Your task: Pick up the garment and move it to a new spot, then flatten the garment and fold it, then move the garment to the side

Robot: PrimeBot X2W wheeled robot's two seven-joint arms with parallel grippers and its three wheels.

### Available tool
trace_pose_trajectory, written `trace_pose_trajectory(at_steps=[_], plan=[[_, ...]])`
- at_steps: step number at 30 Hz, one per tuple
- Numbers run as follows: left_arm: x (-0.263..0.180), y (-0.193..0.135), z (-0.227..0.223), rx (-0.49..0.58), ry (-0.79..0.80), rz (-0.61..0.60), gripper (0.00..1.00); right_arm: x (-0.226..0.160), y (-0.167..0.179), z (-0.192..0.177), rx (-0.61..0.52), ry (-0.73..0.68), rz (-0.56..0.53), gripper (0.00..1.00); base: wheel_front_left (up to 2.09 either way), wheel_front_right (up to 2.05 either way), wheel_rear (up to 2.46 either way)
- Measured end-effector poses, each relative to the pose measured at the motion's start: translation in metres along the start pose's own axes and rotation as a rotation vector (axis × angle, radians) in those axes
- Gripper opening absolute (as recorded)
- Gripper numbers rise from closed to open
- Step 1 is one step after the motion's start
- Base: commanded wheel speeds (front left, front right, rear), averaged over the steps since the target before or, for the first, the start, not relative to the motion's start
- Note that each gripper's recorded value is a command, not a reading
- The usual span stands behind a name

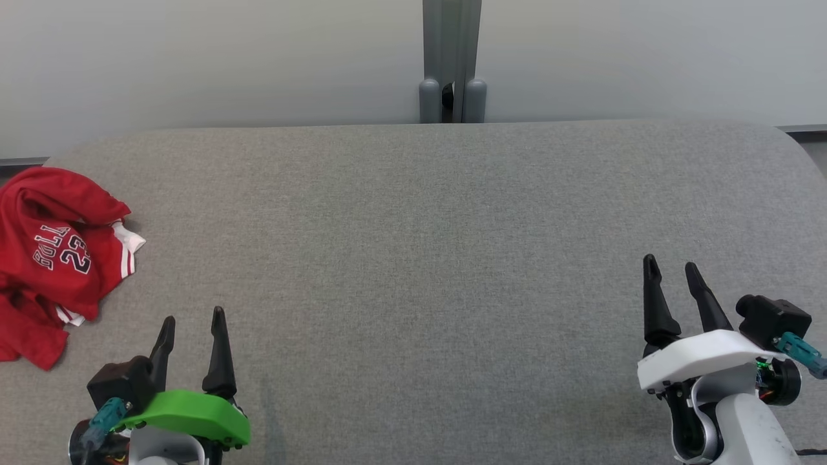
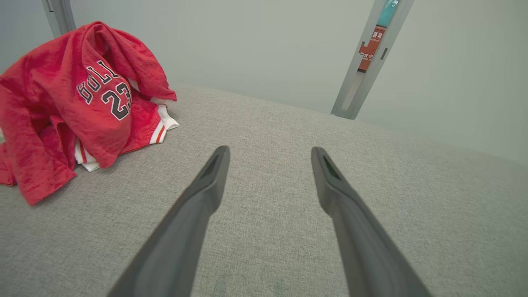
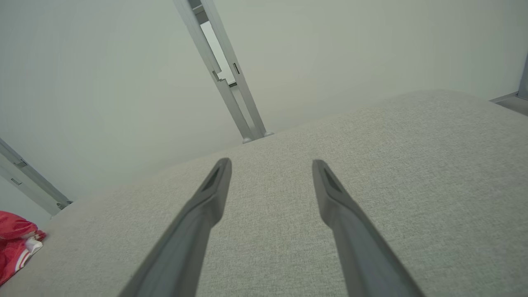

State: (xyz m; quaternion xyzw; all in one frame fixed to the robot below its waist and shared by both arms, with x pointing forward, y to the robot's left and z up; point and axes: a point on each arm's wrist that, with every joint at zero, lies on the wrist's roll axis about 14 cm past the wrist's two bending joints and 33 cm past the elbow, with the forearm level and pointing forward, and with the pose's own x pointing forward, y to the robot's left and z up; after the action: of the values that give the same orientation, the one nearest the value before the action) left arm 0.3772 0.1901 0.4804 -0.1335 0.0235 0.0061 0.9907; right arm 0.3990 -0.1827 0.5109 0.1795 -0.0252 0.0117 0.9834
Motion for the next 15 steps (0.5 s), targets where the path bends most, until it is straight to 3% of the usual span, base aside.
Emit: trace_pose_trajectory(at_steps=[15], plan=[[-0.0026,-0.0016,-0.0022,0.110,-0.008,-0.012,1.00,-0.0018,-0.0006,-0.0021,-0.143,0.001,0.015,1.00,0.00,0.00,0.00]])
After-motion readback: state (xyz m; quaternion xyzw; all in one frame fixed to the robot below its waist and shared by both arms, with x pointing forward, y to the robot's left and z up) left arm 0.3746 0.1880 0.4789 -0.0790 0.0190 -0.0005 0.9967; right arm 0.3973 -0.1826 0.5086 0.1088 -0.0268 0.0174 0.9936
